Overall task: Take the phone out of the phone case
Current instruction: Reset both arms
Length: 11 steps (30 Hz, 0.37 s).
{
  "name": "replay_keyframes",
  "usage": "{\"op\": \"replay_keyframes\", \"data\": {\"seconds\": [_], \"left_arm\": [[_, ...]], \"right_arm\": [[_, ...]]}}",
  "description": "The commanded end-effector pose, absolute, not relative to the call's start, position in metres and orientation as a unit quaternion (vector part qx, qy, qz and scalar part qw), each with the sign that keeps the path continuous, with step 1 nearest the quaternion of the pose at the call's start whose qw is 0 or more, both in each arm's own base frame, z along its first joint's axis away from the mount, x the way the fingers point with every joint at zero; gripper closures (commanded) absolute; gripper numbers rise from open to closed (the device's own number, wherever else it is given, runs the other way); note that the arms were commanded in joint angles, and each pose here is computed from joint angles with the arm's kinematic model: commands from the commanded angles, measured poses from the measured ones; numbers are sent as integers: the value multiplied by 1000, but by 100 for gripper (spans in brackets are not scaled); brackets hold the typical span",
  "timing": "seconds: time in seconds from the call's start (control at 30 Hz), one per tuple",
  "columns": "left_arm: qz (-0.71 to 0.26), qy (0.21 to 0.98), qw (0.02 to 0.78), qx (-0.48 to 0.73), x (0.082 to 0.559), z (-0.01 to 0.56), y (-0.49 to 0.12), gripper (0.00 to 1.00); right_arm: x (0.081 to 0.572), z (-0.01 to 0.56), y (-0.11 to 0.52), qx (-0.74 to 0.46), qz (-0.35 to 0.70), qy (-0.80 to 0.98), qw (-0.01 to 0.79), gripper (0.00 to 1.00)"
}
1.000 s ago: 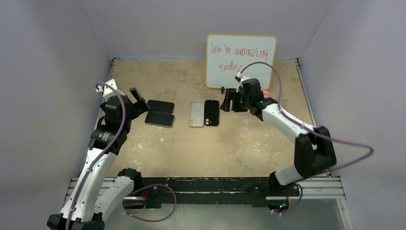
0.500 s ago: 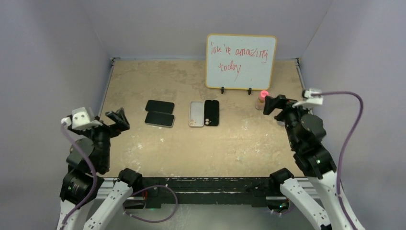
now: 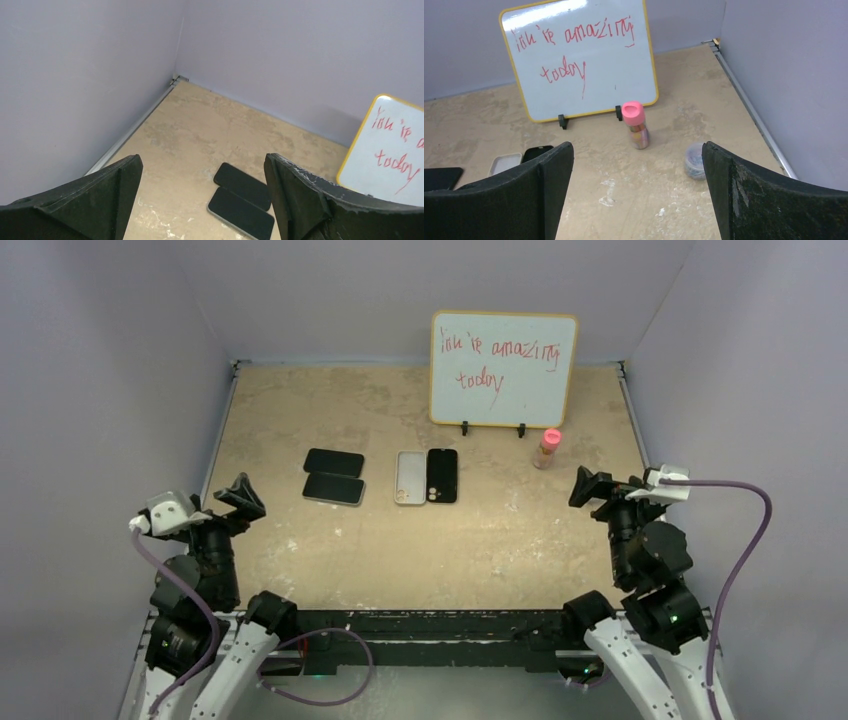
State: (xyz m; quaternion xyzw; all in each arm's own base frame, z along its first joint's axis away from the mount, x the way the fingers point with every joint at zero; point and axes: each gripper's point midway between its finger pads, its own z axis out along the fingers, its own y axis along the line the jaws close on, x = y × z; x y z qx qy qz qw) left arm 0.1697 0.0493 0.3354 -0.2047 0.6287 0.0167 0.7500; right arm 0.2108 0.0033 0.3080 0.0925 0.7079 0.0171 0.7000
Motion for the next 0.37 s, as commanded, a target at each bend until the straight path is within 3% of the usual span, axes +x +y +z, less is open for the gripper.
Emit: {"op": "replay_keyframes", "data": {"seconds": [0.0,0.33], "left_arm": [[10,619,757,-209,180,338,45,3],[-2,626,756,-191,186,335,36,3]], "right_arm": [[212,302,-6,93,-14,703,705,1],[211,304,-4,88,-9,697,712,1]]}}
